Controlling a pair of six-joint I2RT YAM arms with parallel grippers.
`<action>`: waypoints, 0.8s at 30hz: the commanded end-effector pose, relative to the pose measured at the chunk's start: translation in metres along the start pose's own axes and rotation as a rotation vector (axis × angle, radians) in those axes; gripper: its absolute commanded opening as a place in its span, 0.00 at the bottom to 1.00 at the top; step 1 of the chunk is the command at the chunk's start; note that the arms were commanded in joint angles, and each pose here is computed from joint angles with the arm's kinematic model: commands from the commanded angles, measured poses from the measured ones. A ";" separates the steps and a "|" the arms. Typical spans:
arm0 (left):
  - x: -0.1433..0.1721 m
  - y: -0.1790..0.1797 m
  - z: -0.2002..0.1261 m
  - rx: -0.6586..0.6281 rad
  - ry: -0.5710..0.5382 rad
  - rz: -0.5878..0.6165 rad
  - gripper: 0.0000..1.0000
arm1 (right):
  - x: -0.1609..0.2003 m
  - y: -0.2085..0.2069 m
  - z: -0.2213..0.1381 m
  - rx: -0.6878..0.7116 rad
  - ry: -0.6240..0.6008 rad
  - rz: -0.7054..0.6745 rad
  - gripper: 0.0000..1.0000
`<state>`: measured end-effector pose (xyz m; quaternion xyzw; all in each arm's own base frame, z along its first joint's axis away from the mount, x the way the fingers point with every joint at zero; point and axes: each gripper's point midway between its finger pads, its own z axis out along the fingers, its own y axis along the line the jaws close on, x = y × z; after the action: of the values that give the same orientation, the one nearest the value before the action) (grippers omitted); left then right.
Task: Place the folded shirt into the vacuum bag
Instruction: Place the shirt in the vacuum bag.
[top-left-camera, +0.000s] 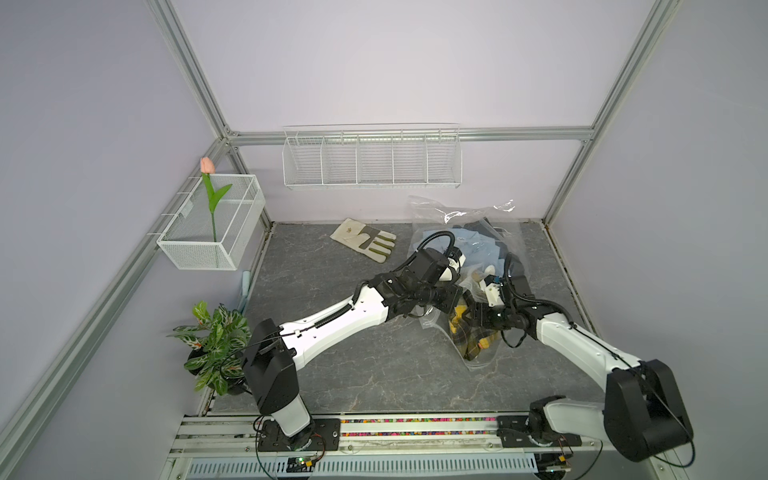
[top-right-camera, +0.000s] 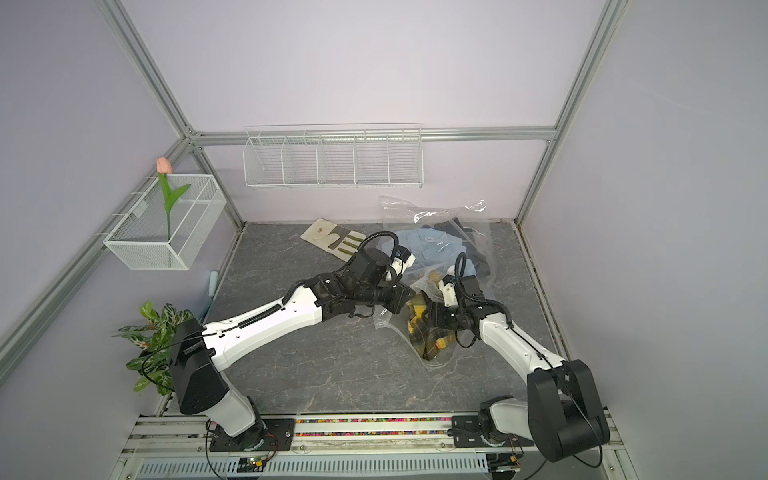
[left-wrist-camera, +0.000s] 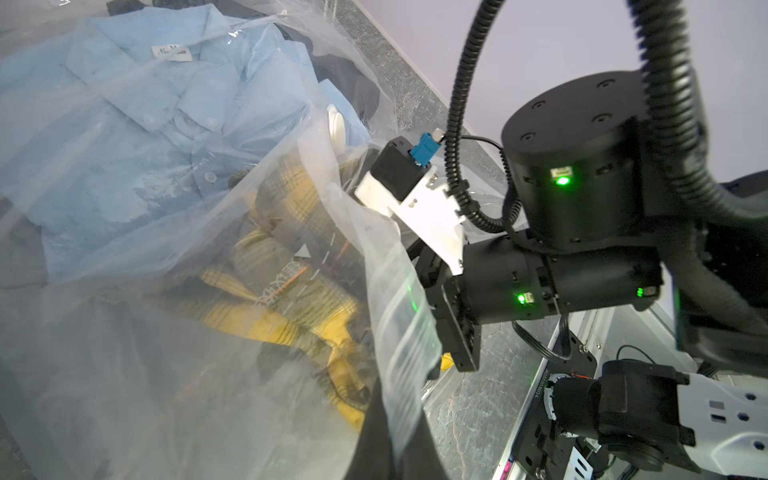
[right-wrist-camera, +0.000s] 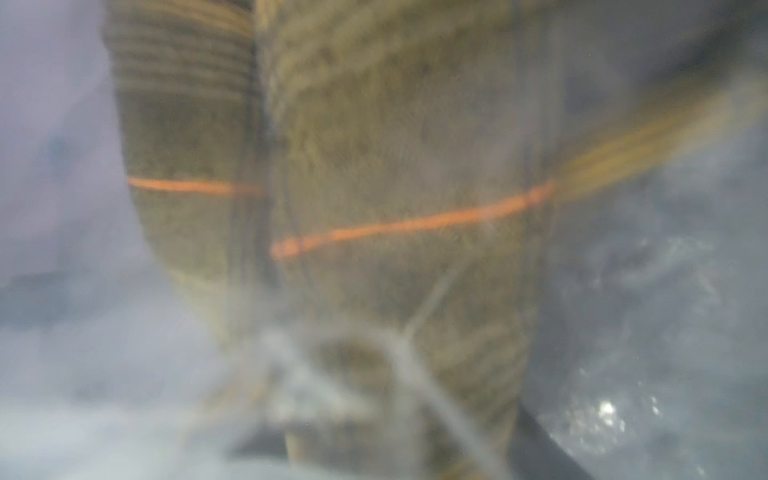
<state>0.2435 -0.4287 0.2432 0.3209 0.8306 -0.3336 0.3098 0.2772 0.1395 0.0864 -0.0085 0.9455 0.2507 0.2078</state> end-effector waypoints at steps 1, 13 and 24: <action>-0.004 0.002 0.000 -0.018 -0.020 -0.004 0.00 | 0.029 -0.008 -0.016 0.021 0.072 0.098 0.73; -0.016 0.002 0.001 -0.025 -0.040 -0.001 0.00 | 0.029 -0.021 -0.069 0.237 -0.048 0.173 0.68; -0.042 -0.024 0.011 0.094 -0.089 -0.025 0.00 | 0.025 0.060 -0.045 0.087 -0.116 0.064 0.53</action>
<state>0.2531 -0.4474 0.2517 0.3128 0.8242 -0.3508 0.3159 0.2142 0.1520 0.1348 0.0186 0.9573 0.1772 0.2275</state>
